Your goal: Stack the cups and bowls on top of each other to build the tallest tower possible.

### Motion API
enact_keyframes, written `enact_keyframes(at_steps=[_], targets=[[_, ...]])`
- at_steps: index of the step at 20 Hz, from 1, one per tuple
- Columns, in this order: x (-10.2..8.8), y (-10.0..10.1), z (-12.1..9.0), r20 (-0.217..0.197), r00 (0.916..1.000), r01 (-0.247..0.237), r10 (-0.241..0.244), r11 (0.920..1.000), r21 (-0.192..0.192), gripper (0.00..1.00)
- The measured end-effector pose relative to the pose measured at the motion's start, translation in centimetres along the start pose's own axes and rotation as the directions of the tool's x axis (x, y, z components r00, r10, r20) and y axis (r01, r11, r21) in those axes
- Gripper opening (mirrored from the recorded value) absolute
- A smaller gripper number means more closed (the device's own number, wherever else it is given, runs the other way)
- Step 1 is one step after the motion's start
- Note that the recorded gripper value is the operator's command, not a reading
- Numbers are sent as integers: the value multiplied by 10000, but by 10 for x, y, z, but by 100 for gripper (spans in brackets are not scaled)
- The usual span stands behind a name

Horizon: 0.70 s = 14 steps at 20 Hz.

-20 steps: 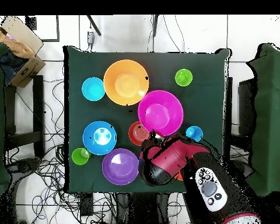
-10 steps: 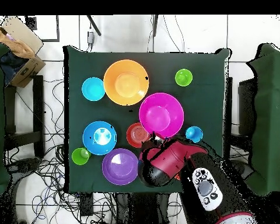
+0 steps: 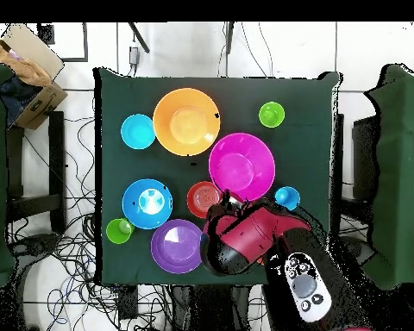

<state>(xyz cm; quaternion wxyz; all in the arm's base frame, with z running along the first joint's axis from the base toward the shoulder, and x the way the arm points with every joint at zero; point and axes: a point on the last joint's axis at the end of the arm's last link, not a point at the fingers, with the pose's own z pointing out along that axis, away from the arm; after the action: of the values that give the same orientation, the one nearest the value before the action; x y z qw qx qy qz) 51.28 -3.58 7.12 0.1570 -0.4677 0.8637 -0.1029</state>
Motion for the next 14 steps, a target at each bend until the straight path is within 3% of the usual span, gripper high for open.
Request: enact_keyframes(at_steps=[3,4,7,8,14], targets=[[-7,-15,-13,56,9994,-329,327,9989,344,0],[-13,-30,-24,150,9975,-698,690,9957,613,0],[-19,-43,-36,217,9942,-1064,1049,9905,872,0],[-23,-55,-47,259,9913,-1311,1290,9851,1110,0],[-33,-73,-70,302,9878,-1557,1529,9748,1595,0]])
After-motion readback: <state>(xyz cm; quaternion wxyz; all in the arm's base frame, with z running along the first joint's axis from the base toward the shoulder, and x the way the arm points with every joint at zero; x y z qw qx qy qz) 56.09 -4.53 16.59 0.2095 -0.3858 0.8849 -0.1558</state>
